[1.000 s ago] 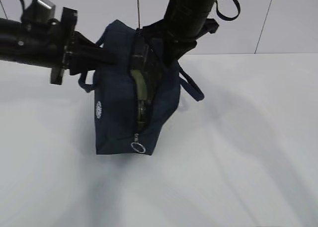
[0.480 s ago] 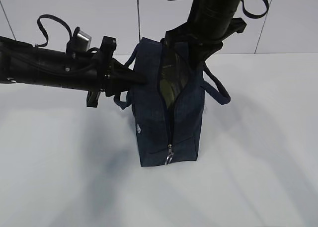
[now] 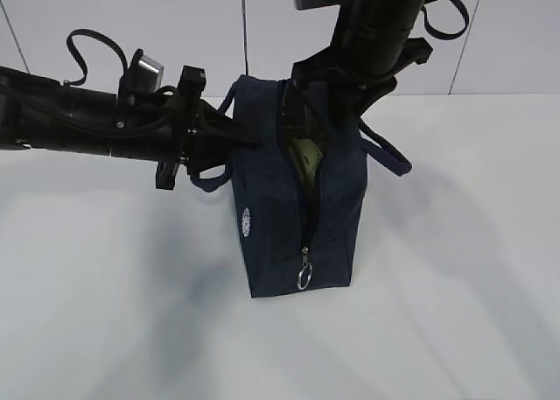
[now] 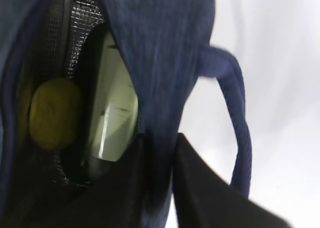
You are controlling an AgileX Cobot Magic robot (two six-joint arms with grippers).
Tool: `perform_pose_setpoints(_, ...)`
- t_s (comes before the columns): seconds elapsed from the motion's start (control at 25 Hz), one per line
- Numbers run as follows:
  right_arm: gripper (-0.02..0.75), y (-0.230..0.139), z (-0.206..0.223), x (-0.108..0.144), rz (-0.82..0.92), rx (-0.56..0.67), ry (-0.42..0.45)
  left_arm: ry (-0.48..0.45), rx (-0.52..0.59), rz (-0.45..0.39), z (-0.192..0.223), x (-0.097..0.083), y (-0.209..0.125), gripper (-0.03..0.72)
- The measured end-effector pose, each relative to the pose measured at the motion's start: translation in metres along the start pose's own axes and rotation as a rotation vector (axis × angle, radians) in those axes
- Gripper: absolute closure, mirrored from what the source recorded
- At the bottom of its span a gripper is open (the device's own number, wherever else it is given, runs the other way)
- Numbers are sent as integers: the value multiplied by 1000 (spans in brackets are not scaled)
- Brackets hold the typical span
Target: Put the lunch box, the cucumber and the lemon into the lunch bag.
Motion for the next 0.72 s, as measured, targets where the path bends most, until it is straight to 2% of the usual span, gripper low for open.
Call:
perform_pose_setpoints(0.08, 497, 0, 1, 3, 5, -1, 14, -7, 0, 11, 0, -1, 0, 484)
perform_pose_setpoints(0.12, 426, 0, 1, 3, 5, -1, 14, -19, -1, 8, 0, -4, 0, 402)
perform_pose_setpoints(0.2, 341, 0, 1, 3, 5, -1, 14, -57, -3, 2, 0, -10, 0, 307)
perform_pose_setpoints(0.24, 307, 0, 1, 3, 5, -1, 14, -74, -1, 1, 0, -13, 0, 285)
perform_pose_setpoints(0.4, 262, 5, -4, 2, 5, -21, 12, -109, 18, 5, -1, -20, -3, 253)
perform_pose_setpoints(0.72, 258, 25, -27, 0, 6, -109, 6, -162, 57, 27, -5, -32, -11, 253)
Point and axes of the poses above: a point on each arm's last joint axis where the gripper is mounted, z pointing out along that axis toward the gripper, x along the wrist's bending axis when the last joint is at zero, y = z × x, the point moved 9 cm from there along z, pointing out along that axis toward the gripper, and after that the axes turned 7 degrees about -z, right-handed, at the moved point
